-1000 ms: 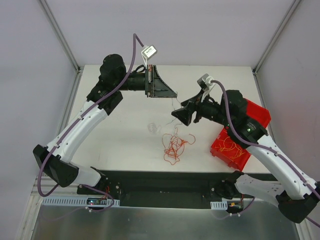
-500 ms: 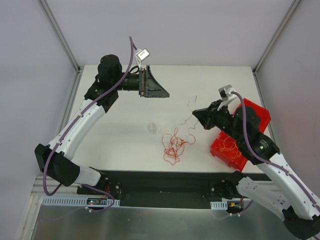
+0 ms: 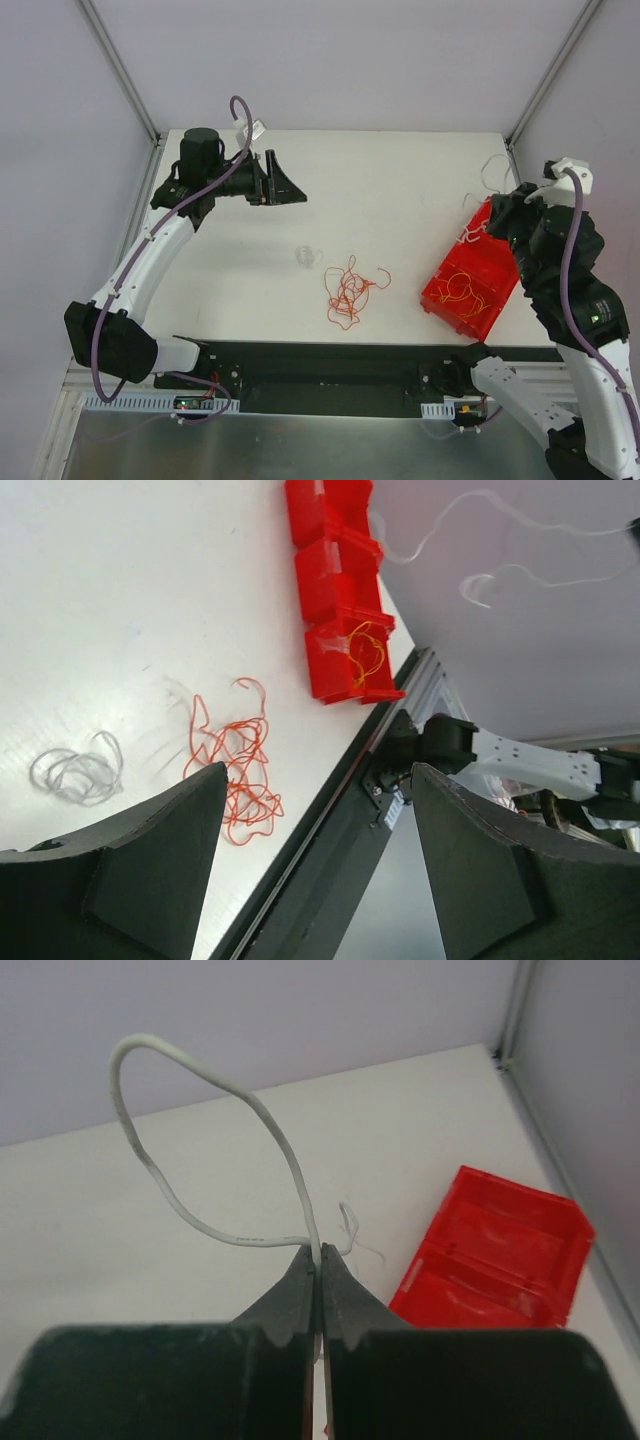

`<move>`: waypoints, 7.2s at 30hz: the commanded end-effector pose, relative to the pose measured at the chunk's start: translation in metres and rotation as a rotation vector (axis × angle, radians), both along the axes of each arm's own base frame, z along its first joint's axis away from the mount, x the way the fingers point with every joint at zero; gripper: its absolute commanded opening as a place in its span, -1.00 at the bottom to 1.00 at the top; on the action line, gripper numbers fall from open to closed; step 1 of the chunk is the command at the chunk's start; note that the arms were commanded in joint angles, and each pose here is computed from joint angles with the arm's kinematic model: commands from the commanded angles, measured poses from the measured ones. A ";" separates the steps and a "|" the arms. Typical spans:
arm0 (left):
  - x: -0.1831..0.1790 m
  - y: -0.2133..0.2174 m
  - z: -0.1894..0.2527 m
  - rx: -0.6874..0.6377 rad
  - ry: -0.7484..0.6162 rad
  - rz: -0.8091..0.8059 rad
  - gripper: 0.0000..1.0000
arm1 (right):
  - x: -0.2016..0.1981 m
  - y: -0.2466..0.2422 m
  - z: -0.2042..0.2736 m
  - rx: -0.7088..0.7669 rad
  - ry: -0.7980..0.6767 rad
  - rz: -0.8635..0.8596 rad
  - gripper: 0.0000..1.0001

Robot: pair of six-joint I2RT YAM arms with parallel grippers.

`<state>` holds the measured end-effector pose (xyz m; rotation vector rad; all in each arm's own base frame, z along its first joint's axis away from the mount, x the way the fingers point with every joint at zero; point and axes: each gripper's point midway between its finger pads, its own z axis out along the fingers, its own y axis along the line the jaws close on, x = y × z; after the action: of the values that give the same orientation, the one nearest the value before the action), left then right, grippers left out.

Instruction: Untangle the cables

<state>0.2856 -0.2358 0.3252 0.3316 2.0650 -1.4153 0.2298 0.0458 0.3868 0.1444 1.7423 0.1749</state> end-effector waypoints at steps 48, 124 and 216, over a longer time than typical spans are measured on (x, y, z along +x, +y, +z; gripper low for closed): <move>-0.022 -0.015 -0.039 0.113 -0.023 -0.070 0.43 | 0.057 -0.111 -0.310 0.074 0.902 -0.375 -0.99; -0.022 -0.013 -0.040 0.128 -0.035 -0.055 0.47 | 0.060 -0.104 -0.321 0.209 0.949 -0.559 -0.91; -0.064 -0.032 -0.006 0.089 -0.269 -0.182 -1.00 | 0.048 0.317 -0.206 0.428 0.398 0.581 0.17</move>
<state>0.2302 -0.2647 0.3034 0.6752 2.0051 -1.2733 0.2670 0.3369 0.1562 -0.0866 2.1506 0.8754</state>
